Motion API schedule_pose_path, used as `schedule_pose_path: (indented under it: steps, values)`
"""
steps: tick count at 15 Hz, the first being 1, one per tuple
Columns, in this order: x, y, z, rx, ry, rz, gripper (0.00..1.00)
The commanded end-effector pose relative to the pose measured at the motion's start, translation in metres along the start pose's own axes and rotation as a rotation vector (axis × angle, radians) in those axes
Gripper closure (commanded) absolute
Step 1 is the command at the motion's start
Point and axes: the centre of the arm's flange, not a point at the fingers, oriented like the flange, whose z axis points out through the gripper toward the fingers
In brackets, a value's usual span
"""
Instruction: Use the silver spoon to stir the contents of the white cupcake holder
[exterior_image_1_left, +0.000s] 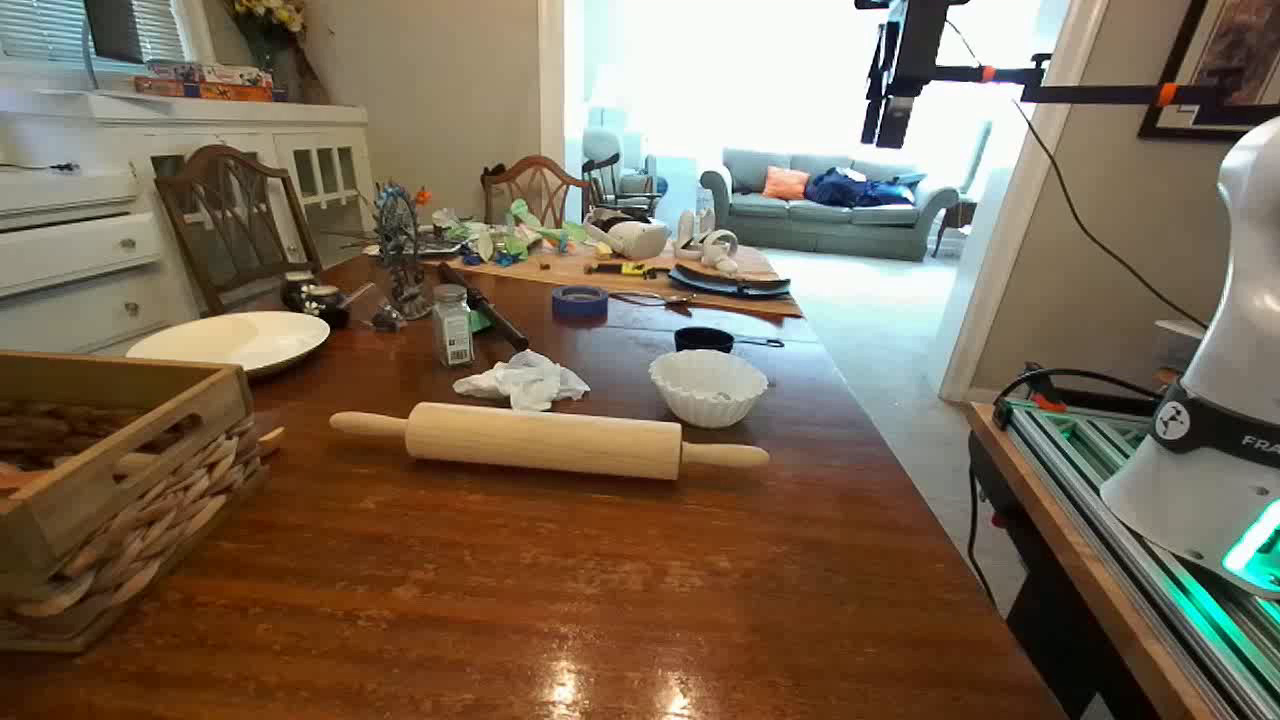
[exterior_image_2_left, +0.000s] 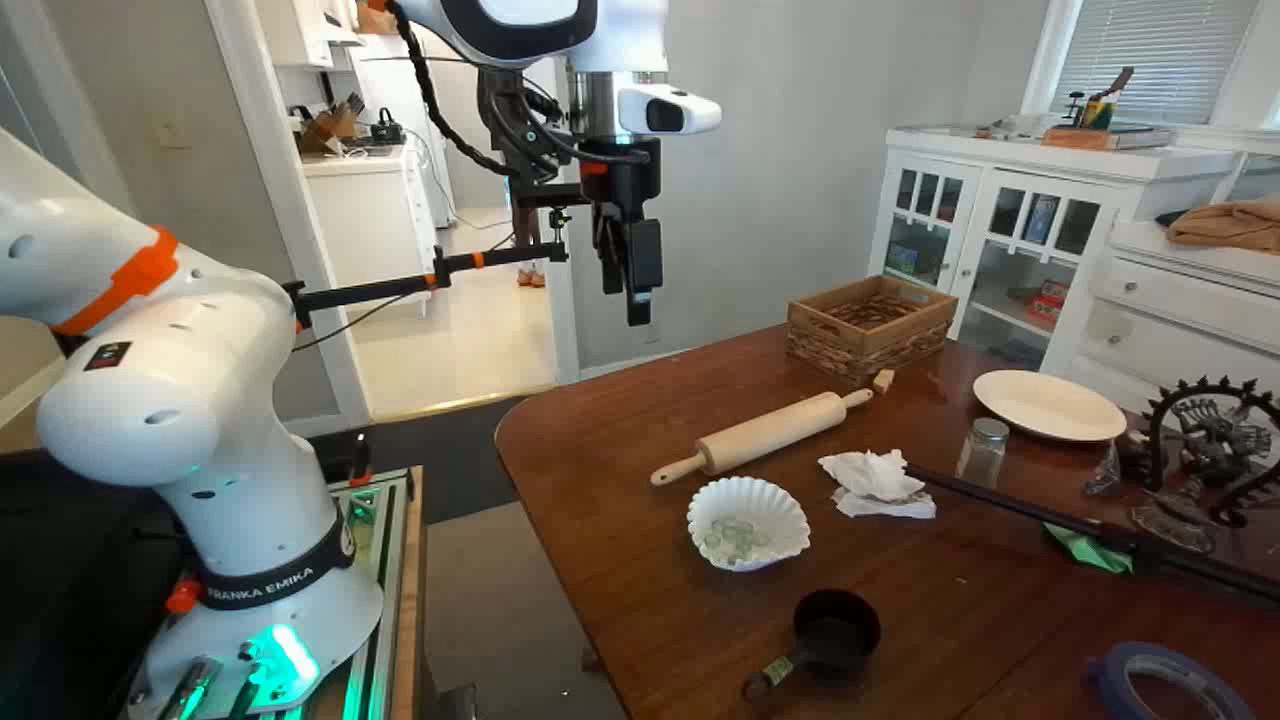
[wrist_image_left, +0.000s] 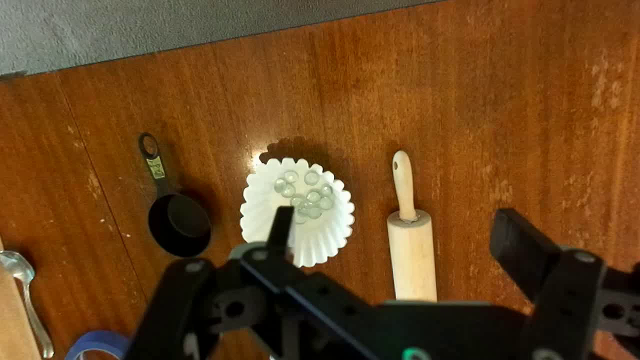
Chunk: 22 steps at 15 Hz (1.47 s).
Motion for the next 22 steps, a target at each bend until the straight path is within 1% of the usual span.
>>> schedule_pose_path:
  steps: [1, 14, 15, 17, 21, 22]
  values:
    - [0.000, 0.000, 0.000, 0.000, 0.000, 0.000, 0.00]
    - [0.000, 0.000, 0.000, 0.000, 0.000, 0.000, 0.00]
    - [0.003, 0.009, -0.001, 0.008, 0.006, -0.013, 0.00]
    - [0.012, 0.039, -0.005, 0.004, 0.010, -0.044, 0.00]
    - [0.026, 0.118, -0.017, 0.023, 0.063, -0.059, 0.00]
    - [0.029, 0.141, -0.019, 0.044, 0.089, -0.075, 0.00]
